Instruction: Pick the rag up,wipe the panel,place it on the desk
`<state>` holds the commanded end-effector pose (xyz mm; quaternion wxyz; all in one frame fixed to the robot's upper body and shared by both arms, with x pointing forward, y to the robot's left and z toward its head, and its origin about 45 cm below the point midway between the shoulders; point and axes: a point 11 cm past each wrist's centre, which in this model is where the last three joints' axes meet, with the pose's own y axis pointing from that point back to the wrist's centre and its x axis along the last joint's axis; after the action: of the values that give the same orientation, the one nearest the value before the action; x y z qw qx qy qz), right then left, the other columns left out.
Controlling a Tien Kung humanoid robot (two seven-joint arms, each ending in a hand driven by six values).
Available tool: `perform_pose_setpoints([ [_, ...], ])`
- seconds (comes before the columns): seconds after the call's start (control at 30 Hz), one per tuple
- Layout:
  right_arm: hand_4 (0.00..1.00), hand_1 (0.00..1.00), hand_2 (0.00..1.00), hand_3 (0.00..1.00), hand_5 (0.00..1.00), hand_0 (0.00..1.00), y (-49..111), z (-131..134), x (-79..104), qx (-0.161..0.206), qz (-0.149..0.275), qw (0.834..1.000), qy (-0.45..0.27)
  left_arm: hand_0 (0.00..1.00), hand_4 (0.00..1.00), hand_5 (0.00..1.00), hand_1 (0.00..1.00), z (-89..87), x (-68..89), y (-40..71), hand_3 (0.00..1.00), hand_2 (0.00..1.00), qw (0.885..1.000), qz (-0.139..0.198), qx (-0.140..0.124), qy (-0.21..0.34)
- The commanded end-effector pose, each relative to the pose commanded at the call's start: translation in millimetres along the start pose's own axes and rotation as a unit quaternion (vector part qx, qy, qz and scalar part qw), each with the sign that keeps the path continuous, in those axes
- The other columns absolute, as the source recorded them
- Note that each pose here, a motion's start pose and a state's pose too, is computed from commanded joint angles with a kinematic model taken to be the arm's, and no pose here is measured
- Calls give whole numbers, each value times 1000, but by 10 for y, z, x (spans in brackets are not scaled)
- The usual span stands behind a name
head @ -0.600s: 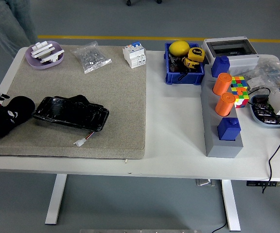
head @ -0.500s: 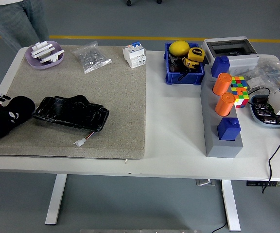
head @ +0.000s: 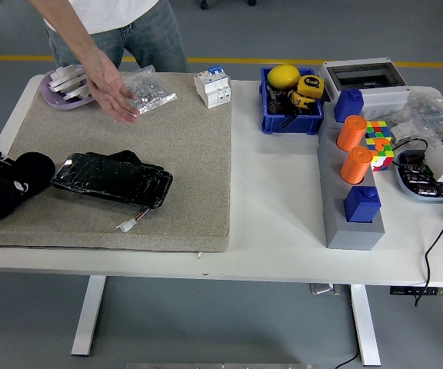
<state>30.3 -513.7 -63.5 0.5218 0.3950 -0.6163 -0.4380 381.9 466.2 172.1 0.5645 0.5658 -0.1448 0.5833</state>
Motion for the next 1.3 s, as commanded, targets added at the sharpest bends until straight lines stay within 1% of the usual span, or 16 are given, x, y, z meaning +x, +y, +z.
perform_pose_setpoints([
  [0.17, 998, 684, 692, 666, 546, 746, 1, -5, 5, 1, 1, 1000, -2, 377, 673, 113, 415, -10, -11, -6, 585, 638, 1000, 5, 0, -4],
  [0.2, 998, 685, 692, 668, 546, 747, 1, -9, 7, 2, 1, 1000, -3, 340, 351, 2, 331, -11, -14, -8, 558, 586, 1000, 6, -1, -5],
  [0.37, 998, 685, 692, 668, 546, 747, 2, -25, 13, 5, 3, 1000, -6, 340, 351, 2, 331, -19, -27, -13, 558, 586, 1000, 10, -2, -11],
  [0.4, 998, 684, 691, 667, 545, 747, 3, -28, 14, 5, 3, 1000, -7, 288, 112, 2, 225, -22, -32, -15, 511, 542, 1000, 11, -2, -11],
  [0.57, 998, 684, 691, 667, 545, 747, 3, -36, 19, 7, 4, 1000, -10, 288, 112, 2, 225, -28, -53, -19, 511, 542, 1000, 15, -5, -16],
  [0.6, 998, 685, 691, 668, 545, 747, 3, -39, 21, 8, 4, 1000, -11, 252, 73, 2, 174, -27, -58, -20, 453, 531, 1000, 17, -5, -20],
  [0.7, 998, 685, 691, 668, 545, 747, 4, -40, 26, 8, 5, 1000, -12, 252, 73, 2, 174, -16, -60, -18, 453, 531, 999, 26, -10, -30],
  [0.77, 998, 685, 691, 668, 545, 747, 4, -38, 27, 8, 5, 1000, -12, 252, 73, 2, 174, -9, -47, -11, 453, 531, 999, 33, -11, -35],
  [0.8, 998, 684, 692, 669, 545, 747, 4, -36, 27, 8, 5, 1000, -12, 237, 57, 2, 151, -4, -34, -5, 417, 530, 999, 37, -12, -37],
  [0.87, 998, 684, 692, 669, 545, 747, 4, -34, 29, 7, 5, 1000, -12, 237, 57, 2, 151, 23, 26, 26, 417, 530, 998, 50, -16, -40],
  [0.97, 998, 684, 692, 669, 545, 747, 4, -29, 31, 7, 5, 1000, -11, 237, 57, 2, 151, 97, 144, 90, 417, 530, 996, 72, -26, -45],
  [1.0, 998, 684, 691, 669, 543, 747, 4, -26, 34, 6, 6, 1000, -12, 235, 81, 2, 149, 135, 182, 115, 424, 534, 995, 78, -31, -47],
  [1.07, 998, 684, 691, 669, 543, 747, 5, -26, 39, 6, 6, 1000, -11, 235, 81, 2, 149, 213, 234, 165, 424, 534, 994, 89, -39, -52],
  [1.17, 998, 684, 691, 669, 543, 747, 6, -28, 40, 6, 6, 1000, -11, 235, 81, 2, 149, 327, 245, 228, 424, 534, 992, 96, -51, -61],
  [1.3, 998, 685, 691, 670, 543, 747, 5, -25, 38, 6, 6, 1000, -11, 235, 90, 2, 146, 478, 183, 293, 423, 536, 989, 102, -68, -77],
])
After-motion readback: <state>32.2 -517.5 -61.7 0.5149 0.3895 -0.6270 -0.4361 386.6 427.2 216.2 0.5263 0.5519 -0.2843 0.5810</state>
